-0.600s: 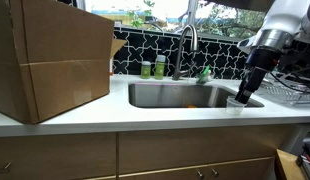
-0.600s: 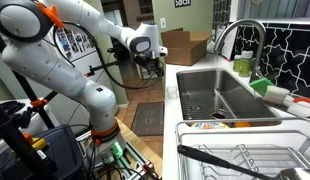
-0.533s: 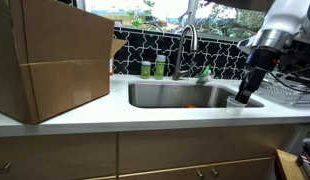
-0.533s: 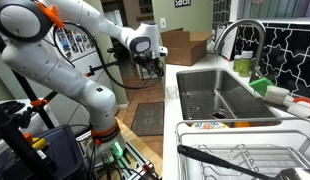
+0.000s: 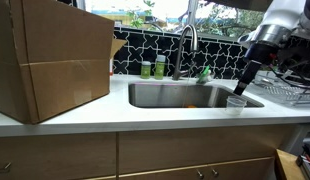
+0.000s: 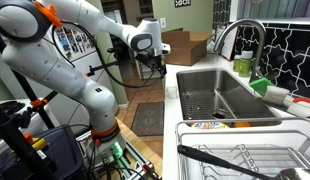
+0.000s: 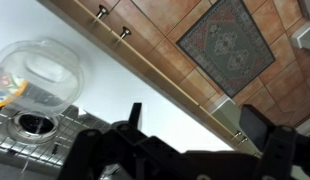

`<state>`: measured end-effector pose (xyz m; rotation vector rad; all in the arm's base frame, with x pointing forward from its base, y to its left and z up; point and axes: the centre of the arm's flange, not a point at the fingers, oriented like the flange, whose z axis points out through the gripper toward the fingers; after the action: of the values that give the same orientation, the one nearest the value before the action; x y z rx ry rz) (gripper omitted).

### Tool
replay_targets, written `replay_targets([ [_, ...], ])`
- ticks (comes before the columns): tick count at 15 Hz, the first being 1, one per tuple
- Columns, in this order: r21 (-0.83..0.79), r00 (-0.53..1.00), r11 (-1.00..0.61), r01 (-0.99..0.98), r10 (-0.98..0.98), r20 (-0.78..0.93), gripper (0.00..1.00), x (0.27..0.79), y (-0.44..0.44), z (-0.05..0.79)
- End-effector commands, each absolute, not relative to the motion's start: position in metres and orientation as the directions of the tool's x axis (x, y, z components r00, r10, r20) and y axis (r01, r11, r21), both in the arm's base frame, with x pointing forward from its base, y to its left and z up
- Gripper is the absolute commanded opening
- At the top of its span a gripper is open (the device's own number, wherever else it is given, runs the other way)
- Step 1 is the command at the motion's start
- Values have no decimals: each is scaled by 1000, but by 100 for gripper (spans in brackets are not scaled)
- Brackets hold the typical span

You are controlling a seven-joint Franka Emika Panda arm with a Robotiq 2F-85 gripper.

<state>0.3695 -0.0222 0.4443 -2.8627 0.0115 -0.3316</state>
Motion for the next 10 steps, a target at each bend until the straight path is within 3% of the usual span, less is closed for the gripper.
replay_targets([
  [1, -183, 936, -974, -132, -183, 301, 100, 376, -91, 504],
  [6, -2, 864, -935, -354, -328, 383, 100, 338, -212, 565],
  [7, -46, 876, -959, -278, -273, 397, 100, 351, -183, 554],
  [10, -40, 870, -957, -289, -279, 407, 100, 346, -193, 560],
])
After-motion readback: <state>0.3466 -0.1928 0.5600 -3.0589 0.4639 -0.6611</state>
